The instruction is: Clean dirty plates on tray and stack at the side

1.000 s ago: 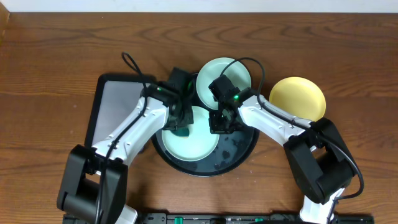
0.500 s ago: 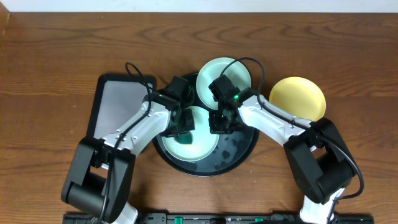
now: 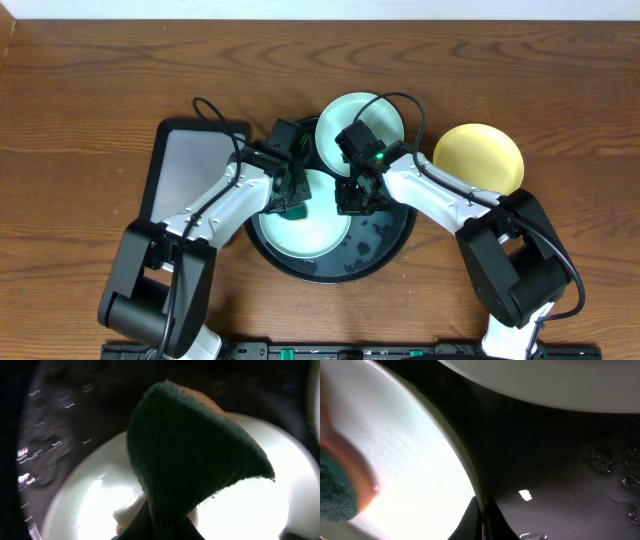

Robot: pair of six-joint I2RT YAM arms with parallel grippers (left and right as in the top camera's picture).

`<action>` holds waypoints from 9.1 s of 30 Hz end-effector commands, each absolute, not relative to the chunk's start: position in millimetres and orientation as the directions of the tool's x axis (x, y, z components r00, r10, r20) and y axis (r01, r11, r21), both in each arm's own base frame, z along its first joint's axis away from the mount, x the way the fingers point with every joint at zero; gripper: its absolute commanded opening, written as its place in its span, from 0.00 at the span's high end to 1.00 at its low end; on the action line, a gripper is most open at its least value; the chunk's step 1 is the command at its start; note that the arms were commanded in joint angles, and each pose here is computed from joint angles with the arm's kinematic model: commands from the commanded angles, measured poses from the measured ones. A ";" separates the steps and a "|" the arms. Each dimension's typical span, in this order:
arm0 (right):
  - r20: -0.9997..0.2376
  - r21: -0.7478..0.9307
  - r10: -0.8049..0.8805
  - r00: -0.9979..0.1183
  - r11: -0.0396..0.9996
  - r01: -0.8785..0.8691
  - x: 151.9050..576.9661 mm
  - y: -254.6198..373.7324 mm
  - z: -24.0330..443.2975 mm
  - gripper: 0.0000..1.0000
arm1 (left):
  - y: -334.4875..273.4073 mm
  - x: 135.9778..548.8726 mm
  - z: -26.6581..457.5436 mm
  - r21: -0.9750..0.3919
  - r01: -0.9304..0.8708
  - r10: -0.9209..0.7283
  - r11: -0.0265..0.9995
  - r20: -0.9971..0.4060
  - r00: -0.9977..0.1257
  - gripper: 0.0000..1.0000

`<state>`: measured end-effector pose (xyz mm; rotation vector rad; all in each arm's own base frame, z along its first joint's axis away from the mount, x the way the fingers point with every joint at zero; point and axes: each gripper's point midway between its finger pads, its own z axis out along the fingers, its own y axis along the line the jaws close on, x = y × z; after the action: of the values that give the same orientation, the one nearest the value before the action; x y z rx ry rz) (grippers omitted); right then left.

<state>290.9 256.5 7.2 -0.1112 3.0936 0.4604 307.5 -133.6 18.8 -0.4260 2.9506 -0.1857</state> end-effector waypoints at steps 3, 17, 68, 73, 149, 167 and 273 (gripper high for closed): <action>-0.025 0.290 -0.060 -0.998 0.955 -0.064 296.3 256.1 7.5 0.99 | -124.4 277.5 12.9 -0.110 -0.313 -0.314 0.943 0.010 -0.949 0.92; -0.024 0.291 -0.060 -0.998 0.955 -0.064 296.0 256.1 7.5 0.99 | -184.6 284.3 14.8 -0.346 -0.223 -0.220 0.911 0.050 -0.974 0.93; -0.025 0.294 -0.060 -0.998 0.953 -0.065 296.4 256.9 7.8 0.99 | -150.1 270.1 5.6 -0.176 -0.114 -0.110 0.978 0.031 -0.993 0.93; -0.026 0.295 -0.060 -0.998 0.953 -0.065 296.6 257.0 7.8 0.99 | -143.5 288.1 6.9 -0.202 -0.145 -0.151 0.969 -0.015 -0.988 0.93; -0.698 -0.470 -0.452 -0.555 0.874 -0.122 332.2 179.4 252.4 0.99 | -67.9 379.0 147.9 -0.277 -0.225 -0.308 0.934 -0.307 -0.901 0.92; -0.762 -0.638 -0.562 -0.321 0.736 0.226 317.3 187.1 346.9 0.99 | -67.8 378.1 147.3 -0.276 -0.225 -0.307 0.934 -0.303 -0.902 0.92; -0.229 0.428 -0.201 -0.953 0.858 -0.284 464.6 187.8 42.8 0.99 | -67.1 376.7 144.0 -0.270 -0.229 -0.307 0.935 -0.296 -0.904 0.93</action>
<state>466.4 171.7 33.0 -0.3347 2.8881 0.5781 371.7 -70.1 134.7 -0.4050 2.7836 -0.3413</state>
